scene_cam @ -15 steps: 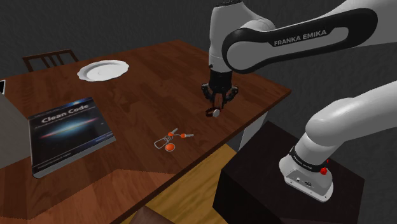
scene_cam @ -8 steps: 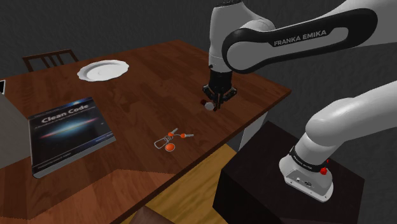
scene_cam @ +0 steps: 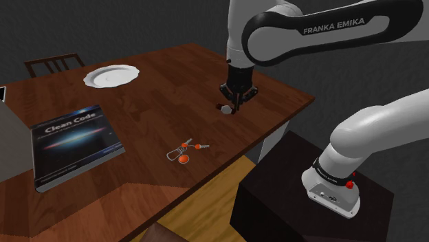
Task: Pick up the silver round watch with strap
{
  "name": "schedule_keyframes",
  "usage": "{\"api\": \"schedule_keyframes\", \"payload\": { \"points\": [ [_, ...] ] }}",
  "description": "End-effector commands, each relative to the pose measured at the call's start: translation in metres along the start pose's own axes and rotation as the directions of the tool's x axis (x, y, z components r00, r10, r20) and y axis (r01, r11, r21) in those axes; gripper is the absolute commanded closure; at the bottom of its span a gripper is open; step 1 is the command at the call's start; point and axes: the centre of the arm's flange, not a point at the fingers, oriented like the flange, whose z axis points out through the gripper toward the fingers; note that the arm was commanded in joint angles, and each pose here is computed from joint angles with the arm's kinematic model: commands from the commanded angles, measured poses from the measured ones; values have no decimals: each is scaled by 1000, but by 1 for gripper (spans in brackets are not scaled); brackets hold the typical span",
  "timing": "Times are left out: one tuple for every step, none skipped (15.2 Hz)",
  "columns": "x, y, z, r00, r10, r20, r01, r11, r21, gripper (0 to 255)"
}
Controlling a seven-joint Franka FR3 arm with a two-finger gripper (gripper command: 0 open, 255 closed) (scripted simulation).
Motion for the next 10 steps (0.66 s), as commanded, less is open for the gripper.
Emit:
{"api": "schedule_keyframes", "payload": {
  "points": [
    [1,0,-10,1000,0,0,0,1000,0,255],
    [1,0,-16,1000,0,0,0,1000,0,255],
    [1,0,-21,1000,0,0,0,1000,0,255],
    [1,0,-26,1000,0,0,0,1000,0,255],
    [1,0,-31,1000,0,0,0,1000,0,255],
    [2,0,-37,1000,0,0,0,1000,0,255],
    [2,1,-42,1000,0,0,0,1000,0,255],
    [2,1,-47,1000,0,0,0,1000,0,255],
    [2,1,-48,1000,0,0,0,1000,0,255],
    [2,1,-48,1000,0,0,0,1000,0,255]
  ]
}}
